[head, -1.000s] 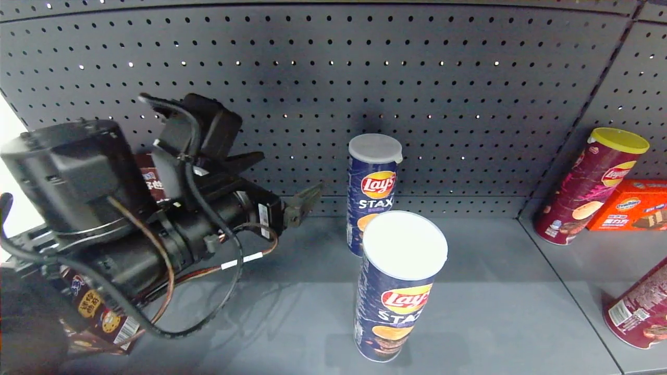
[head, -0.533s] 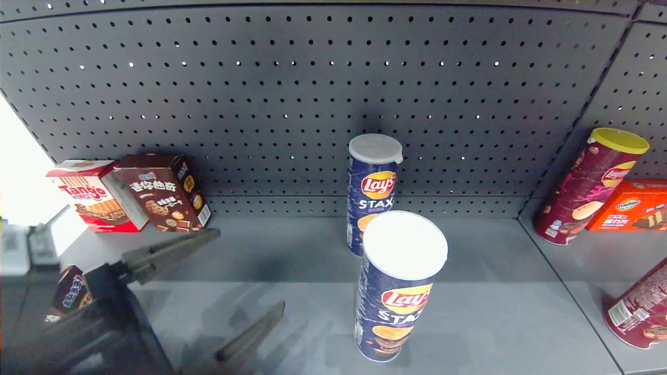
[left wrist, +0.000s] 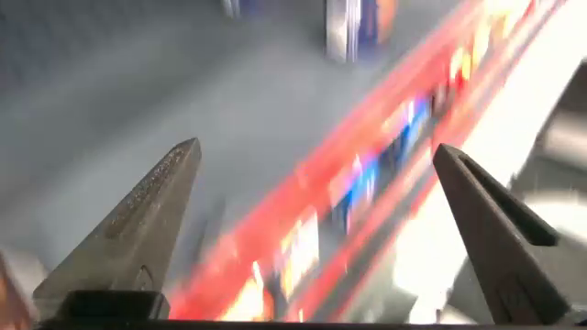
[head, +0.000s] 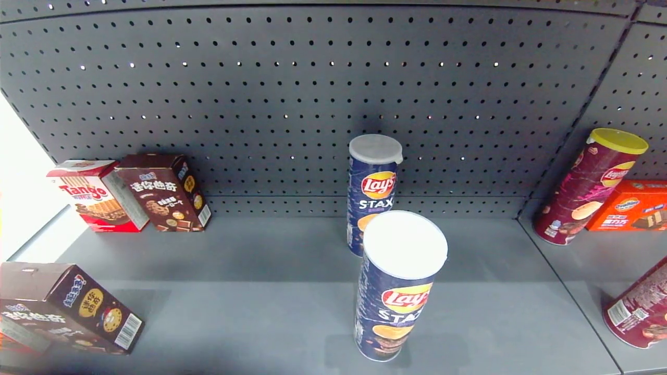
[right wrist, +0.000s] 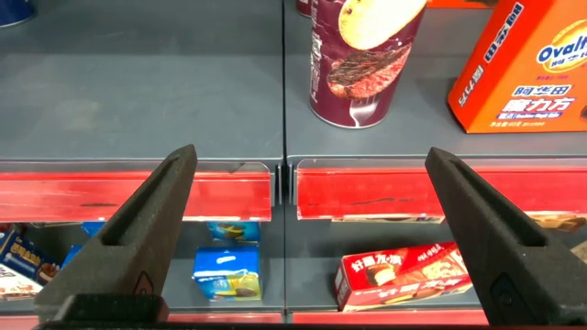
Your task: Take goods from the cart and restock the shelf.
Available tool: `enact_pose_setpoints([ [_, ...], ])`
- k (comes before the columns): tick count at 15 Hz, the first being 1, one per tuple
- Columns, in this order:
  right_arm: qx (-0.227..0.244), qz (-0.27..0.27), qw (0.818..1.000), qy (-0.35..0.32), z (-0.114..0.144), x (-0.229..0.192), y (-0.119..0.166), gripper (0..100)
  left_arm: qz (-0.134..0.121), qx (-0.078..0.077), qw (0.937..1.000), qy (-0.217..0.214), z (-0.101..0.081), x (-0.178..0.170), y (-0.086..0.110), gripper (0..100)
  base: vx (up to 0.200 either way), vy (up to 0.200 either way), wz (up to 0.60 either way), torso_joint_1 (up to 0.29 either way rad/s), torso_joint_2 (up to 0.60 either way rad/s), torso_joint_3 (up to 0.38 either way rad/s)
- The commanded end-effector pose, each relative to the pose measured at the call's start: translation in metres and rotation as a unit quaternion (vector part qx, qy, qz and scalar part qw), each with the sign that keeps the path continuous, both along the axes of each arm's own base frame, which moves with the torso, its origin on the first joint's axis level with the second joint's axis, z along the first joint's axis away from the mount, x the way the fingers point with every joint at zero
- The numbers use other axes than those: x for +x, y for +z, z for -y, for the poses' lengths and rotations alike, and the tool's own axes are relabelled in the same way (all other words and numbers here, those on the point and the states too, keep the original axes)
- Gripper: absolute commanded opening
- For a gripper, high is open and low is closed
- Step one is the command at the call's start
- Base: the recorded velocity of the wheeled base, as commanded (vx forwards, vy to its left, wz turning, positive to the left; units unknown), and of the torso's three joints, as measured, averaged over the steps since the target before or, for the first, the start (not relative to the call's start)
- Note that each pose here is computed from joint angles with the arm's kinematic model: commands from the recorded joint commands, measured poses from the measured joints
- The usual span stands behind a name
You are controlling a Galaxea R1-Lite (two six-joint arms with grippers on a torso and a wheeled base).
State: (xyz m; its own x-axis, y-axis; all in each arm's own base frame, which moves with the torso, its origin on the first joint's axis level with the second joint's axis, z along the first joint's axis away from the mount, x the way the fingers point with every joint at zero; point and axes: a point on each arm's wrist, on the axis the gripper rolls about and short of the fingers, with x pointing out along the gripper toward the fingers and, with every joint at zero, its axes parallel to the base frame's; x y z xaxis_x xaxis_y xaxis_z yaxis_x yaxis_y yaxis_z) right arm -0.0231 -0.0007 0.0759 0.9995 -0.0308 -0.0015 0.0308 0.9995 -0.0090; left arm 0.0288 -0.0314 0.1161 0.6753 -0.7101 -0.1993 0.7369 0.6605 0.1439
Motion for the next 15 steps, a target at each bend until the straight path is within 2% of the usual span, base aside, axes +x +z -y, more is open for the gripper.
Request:
enact_pose_setpoints([
  [1,0.000,0.000,1.000,0.000,0.000,0.000,0.000,100,0.021,-0.022,0.9994,0.015,-0.015,-0.012,-0.007,100,0.000,0.000,0.00,0.000,0.00,0.000],
  [3,0.000,0.000,1.000,0.000,0.000,0.000,0.000,100,0.008,-0.005,0.9973,0.073,-0.025,-0.020,-0.019,100,0.000,0.000,0.00,0.000,0.00,0.000],
  [4,0.000,0.000,1.000,0.000,0.000,0.000,0.000,100,0.006,-0.002,0.9954,0.096,-0.027,-0.023,-0.023,100,0.000,0.000,0.00,0.000,0.00,0.000],
  [6,0.000,0.000,1.000,0.000,0.000,0.000,0.000,100,0.001,0.014,0.9896,0.143,-0.032,-0.028,-0.031,100,0.000,0.000,0.00,0.000,0.00,0.000],
  [8,0.000,0.000,1.000,0.000,0.000,0.000,0.000,100,0.005,0.006,0.9854,0.170,-0.032,-0.031,-0.032,100,0.000,0.000,0.00,0.000,0.00,0.000],
  [10,0.000,0.000,1.000,0.000,0.000,0.000,0.000,100,0.017,-0.006,0.9754,0.220,-0.032,-0.034,-0.033,100,0.000,0.000,0.00,0.000,0.00,0.000],
  [12,0.000,0.000,1.000,0.000,0.000,0.000,0.000,100,0.038,-0.017,0.9594,0.279,-0.032,-0.038,-0.033,100,0.000,0.000,0.00,0.000,0.00,0.000],
  [13,0.000,0.000,1.000,0.000,0.000,0.000,0.000,100,0.063,-0.029,0.9454,0.318,-0.032,-0.043,-0.034,100,0.000,0.000,0.00,0.000,0.00,0.000],
  [15,0.000,0.000,1.000,0.000,0.000,0.000,0.000,100,0.059,-0.027,0.9442,0.323,-0.032,-0.044,-0.036,100,0.000,0.000,0.00,0.000,0.00,0.000],
])
